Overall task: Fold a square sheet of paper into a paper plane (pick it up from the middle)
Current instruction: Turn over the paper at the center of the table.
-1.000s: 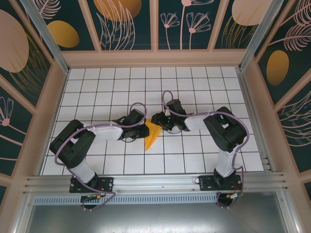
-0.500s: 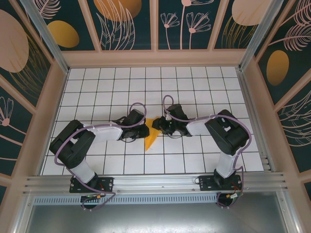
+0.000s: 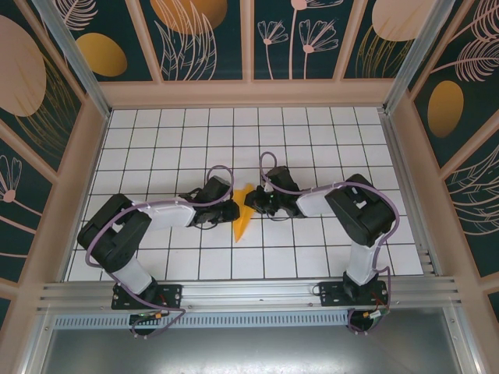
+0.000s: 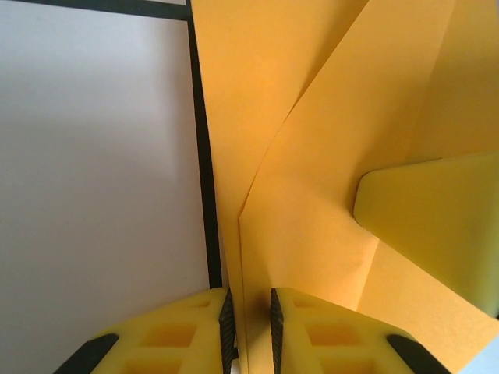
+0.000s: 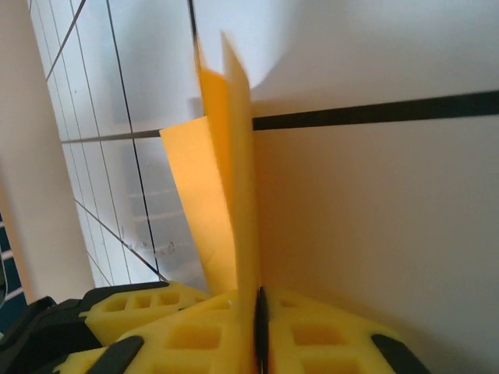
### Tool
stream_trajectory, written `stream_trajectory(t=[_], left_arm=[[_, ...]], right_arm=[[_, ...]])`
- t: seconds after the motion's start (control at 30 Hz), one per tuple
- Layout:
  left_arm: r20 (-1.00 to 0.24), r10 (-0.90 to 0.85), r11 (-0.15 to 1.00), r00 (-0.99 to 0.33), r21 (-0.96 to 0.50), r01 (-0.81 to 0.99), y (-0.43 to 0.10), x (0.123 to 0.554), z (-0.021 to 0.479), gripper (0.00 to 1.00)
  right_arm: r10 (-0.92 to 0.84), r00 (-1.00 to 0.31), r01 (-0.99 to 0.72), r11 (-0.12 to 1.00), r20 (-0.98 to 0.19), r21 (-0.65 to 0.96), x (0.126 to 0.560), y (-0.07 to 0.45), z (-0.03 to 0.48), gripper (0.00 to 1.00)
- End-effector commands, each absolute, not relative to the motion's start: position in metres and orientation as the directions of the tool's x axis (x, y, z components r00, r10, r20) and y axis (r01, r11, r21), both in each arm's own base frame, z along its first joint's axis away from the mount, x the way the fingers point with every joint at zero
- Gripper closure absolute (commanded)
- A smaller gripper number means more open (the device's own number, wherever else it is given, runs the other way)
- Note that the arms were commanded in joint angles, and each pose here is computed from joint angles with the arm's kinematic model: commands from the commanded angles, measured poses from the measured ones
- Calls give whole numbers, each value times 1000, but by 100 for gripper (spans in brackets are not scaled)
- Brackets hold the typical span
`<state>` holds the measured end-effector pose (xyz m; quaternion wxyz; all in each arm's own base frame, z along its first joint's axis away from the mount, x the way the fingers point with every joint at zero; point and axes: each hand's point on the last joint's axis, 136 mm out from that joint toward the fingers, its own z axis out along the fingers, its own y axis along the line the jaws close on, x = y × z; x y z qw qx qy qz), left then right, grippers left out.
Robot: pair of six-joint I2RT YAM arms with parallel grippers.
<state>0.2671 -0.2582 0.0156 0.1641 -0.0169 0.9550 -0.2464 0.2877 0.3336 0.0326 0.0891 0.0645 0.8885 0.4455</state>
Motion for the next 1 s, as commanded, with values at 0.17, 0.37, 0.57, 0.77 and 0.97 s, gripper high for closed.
stream_trajectory(t=[0.17, 0.37, 0.57, 0.77, 0.97], left_arm=[[-418, -235, 855, -877, -518, 18, -240, 268, 60, 72], [-567, -411, 859, -714, -503, -95, -187, 275, 105, 61], [-644, -540, 830, -542, -514, -217, -132, 266, 124, 56], [-655, -645, 763, -394, -579, -286, -95, 253, 135, 53], [-658, -686, 728, -311, -623, -286, -76, 244, 148, 52]], right_arm=[[153, -963, -67, 660, -221, 748, 301, 331, 60, 95], [93, -914, -122, 865, -395, 487, 320, 288, 97, 95], [-28, -867, -4, 999, -498, -50, 331, 209, 126, 93], [-204, -879, 41, 869, -432, -493, 331, 184, 127, 93], [-293, -886, -99, 876, -360, -472, 325, 267, 77, 92]])
